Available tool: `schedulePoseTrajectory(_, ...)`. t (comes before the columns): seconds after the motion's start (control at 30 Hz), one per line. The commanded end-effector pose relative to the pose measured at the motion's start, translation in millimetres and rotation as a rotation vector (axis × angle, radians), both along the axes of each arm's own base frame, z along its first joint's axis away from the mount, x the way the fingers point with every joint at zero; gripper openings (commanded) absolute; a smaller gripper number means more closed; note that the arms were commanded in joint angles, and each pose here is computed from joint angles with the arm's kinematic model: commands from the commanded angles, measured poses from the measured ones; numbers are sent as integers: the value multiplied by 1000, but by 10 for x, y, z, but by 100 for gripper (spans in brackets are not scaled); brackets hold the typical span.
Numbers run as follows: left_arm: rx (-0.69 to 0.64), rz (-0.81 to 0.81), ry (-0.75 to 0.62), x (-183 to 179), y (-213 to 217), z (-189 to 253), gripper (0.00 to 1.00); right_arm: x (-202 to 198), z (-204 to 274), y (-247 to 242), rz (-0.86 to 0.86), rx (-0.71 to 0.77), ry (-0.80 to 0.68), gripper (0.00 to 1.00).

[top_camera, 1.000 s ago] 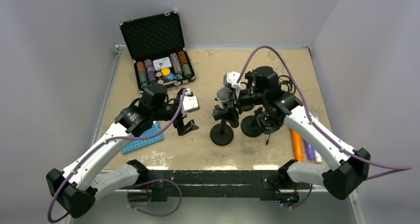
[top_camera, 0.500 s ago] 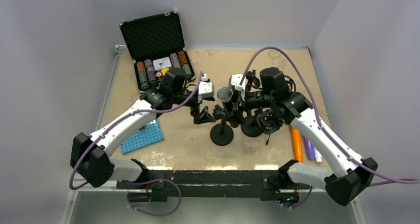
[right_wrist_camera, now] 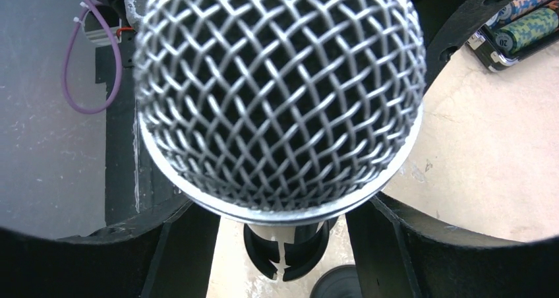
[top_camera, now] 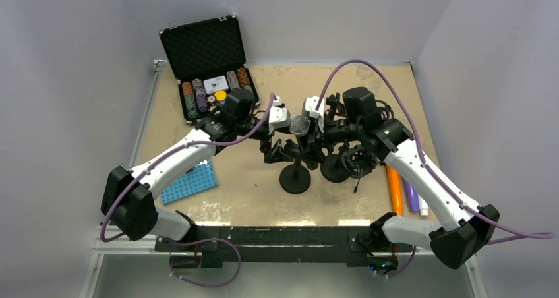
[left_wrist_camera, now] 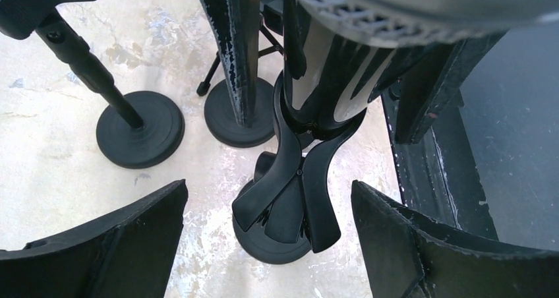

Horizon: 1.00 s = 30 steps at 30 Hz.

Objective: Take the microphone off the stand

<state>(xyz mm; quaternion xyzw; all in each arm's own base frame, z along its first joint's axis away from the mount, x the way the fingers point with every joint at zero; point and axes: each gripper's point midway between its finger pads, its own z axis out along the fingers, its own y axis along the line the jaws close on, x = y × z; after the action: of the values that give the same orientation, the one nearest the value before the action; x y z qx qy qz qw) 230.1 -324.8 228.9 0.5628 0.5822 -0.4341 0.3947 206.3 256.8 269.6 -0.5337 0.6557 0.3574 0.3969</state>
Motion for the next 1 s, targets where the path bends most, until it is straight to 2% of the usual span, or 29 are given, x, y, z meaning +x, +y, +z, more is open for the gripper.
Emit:
schedulePoseTrajectory(0.0, -53, -61, -24, -44, -84, 109, 97, 74, 241, 50, -18, 49, -32, 68)
schedulePoseTrajectory(0.23, -35, -112, 6, -157, -61, -40, 96, 96, 266, 87, -22, 64, -13, 68)
schedulePoseTrajectory(0.43, -136, -122, 29, -147, -175, 20, 98, 4, 247, 75, 19, 63, -5, 66)
schedulePoseTrajectory(0.63, -163, -115, 34, -78, -244, -14, 97, 16, 270, 112, 32, 53, 36, 63)
schedulePoseTrajectory(0.97, -141, -160, 50, -195, -183, -124, 90, 41, 241, 129, 36, 44, 44, 58)
